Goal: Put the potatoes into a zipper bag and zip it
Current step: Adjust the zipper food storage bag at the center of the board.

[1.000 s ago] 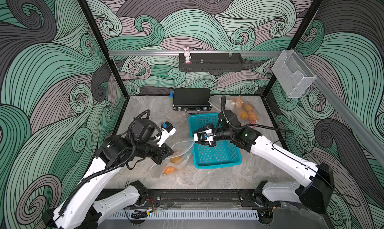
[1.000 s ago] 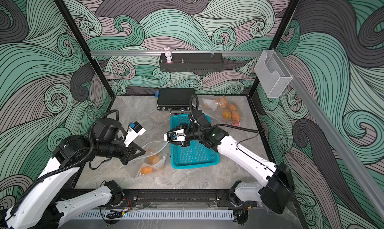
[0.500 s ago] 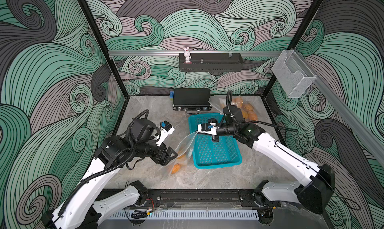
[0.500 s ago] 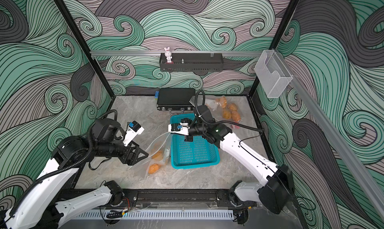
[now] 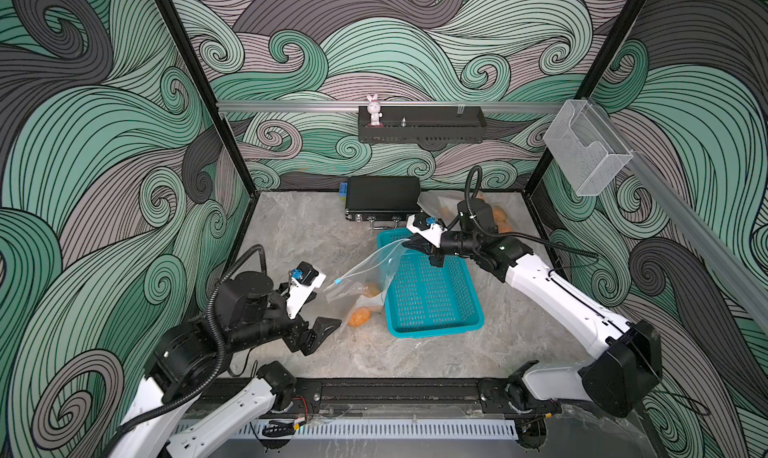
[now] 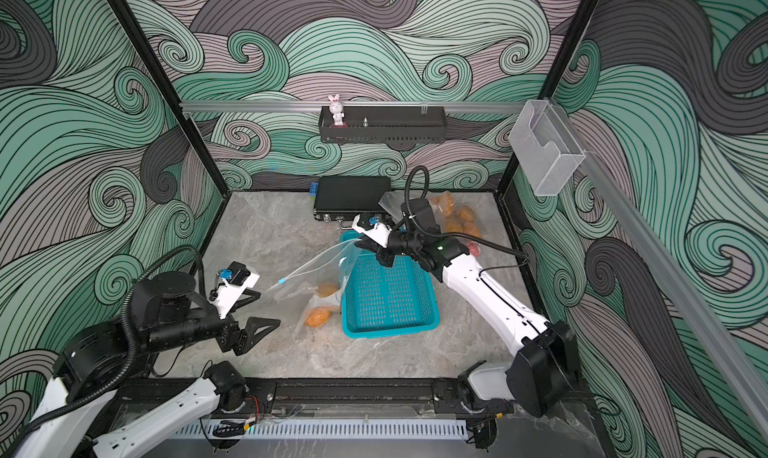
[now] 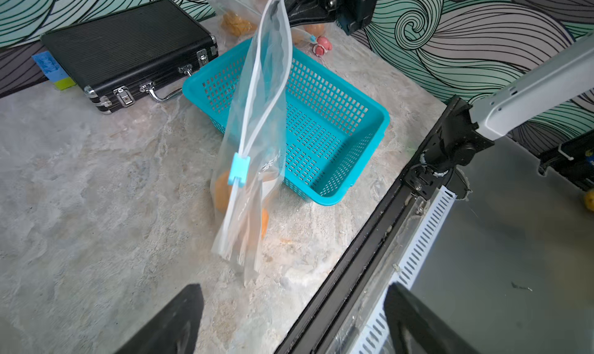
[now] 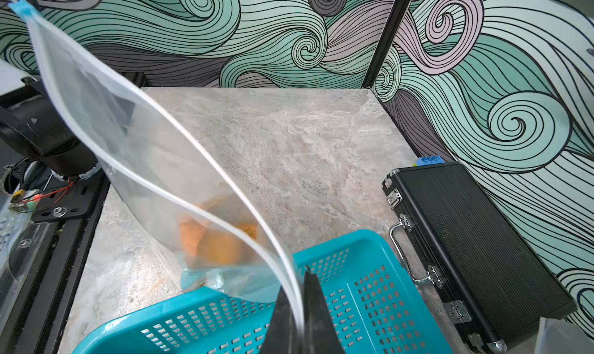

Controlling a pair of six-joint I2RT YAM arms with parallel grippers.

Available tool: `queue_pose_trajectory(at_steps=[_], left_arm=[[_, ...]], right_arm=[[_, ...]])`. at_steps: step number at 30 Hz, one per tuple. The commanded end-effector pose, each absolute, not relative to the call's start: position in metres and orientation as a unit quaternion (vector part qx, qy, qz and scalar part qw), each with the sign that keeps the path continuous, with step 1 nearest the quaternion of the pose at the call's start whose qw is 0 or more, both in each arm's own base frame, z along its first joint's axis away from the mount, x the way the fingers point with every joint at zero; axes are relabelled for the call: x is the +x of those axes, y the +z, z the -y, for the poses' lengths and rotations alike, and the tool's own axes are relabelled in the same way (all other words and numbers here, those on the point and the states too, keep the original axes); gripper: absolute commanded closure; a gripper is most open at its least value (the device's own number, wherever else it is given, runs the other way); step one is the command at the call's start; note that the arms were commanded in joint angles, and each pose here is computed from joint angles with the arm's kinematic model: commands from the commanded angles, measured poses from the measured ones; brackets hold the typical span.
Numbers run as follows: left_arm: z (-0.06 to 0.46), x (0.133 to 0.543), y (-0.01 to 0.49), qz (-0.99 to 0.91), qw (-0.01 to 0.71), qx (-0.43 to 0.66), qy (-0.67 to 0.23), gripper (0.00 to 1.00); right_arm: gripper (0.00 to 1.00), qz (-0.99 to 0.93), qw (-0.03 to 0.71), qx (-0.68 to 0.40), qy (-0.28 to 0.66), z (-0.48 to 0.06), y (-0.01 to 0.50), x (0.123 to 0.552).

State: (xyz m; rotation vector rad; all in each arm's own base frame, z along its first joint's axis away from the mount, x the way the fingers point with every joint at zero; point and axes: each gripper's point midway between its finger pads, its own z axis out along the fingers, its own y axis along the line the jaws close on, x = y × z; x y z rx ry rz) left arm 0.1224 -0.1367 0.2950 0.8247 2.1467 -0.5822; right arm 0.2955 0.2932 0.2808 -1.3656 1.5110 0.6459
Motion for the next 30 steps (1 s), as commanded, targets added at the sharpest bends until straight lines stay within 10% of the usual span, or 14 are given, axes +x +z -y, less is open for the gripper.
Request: queue_pose_trajectory(at_steps=[1,10,18,23,27,30], left_arm=[[0.134,0.148,0.307,-0.829,0.427,0.307,-0.191,0.32],[0.143,0.159,0.305,-0.837,0.414,0.304,-0.191,0.49],[0.143,0.163,0.307,-0.835,0.424,0.293,-0.193,1.0],[0.143,0.161,0.305,-0.838,0.416,0.296,-0.191,1.0],[0.142,0.157,0.317,-0.828,0.425,0.31,-0.193,1.0],[0.142,0.158,0.318,-0.836,0.41,0.315,-0.183,1.0]], right_arm=[[1.0,-0.612,0.491,-0.555,0.277,-0.295,0.294,0.294],[1.0,-0.609,0.484,-0.56,0.285,-0.296,0.293,0.289],[1.0,-0.611,0.479,-0.565,0.278,-0.295,0.289,0.289],[1.0,-0.615,0.478,-0.565,0.272,-0.293,0.287,0.291],[0.42,-0.585,0.491,-0.578,0.288,-0.295,0.302,0.279],[0.22,-0.505,0.537,-0.584,0.341,-0.294,0.36,0.245]])
